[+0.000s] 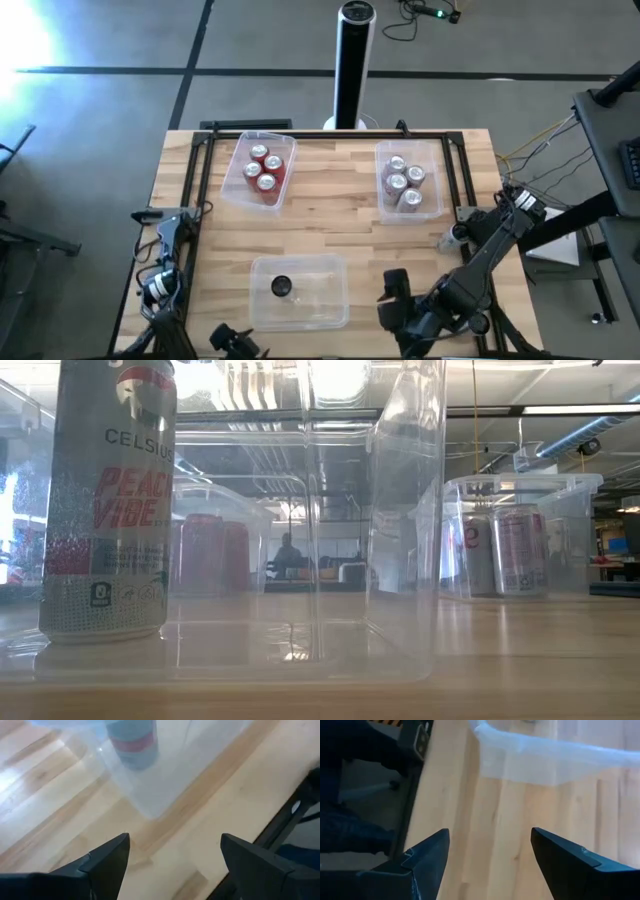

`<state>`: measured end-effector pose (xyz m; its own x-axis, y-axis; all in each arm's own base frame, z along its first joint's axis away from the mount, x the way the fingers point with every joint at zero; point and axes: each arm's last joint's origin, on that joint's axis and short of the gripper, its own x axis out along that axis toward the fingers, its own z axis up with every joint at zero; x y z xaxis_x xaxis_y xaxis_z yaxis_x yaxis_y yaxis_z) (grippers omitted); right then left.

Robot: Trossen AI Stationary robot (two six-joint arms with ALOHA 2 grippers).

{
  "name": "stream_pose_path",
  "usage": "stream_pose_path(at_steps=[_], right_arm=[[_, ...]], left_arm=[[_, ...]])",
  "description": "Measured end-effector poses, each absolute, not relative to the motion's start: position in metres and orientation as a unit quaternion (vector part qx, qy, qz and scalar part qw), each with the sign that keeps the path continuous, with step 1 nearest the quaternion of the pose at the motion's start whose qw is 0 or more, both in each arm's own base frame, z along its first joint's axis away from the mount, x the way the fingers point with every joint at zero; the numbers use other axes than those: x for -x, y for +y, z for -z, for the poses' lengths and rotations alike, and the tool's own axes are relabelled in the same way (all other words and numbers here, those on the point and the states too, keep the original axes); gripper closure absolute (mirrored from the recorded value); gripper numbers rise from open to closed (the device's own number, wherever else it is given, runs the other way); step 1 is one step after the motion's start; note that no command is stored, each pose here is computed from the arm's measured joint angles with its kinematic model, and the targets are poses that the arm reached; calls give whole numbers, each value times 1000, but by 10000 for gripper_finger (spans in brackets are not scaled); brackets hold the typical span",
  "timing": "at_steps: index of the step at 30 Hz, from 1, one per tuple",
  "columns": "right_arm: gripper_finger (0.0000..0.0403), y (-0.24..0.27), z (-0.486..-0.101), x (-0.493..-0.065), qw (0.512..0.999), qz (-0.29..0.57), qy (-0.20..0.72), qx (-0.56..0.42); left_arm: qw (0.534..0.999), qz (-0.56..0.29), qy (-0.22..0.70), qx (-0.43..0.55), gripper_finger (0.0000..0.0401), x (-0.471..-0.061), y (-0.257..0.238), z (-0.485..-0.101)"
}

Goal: Sort soda cans
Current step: Adjust the middle transparent bin on the table

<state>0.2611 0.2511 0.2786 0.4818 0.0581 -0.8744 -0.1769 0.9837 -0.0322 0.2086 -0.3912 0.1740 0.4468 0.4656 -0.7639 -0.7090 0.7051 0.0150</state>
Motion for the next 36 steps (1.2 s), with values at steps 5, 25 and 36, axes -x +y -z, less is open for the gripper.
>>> stream_pose_path(at_steps=[5, 25, 36], right_arm=[[118, 260, -278, -252, 859, -66, 505, 40], [111, 281, -257, -250, 862, -82, 495, 77], [98, 281, -255, -258, 866, -100, 438, 220]], left_arm=[[826, -372, 395, 152, 104, -222, -381, -169], [785, -449, 416, 94, 139, -264, -319, -157], [769, -476, 427, 17, 139, -281, -271, -149]])
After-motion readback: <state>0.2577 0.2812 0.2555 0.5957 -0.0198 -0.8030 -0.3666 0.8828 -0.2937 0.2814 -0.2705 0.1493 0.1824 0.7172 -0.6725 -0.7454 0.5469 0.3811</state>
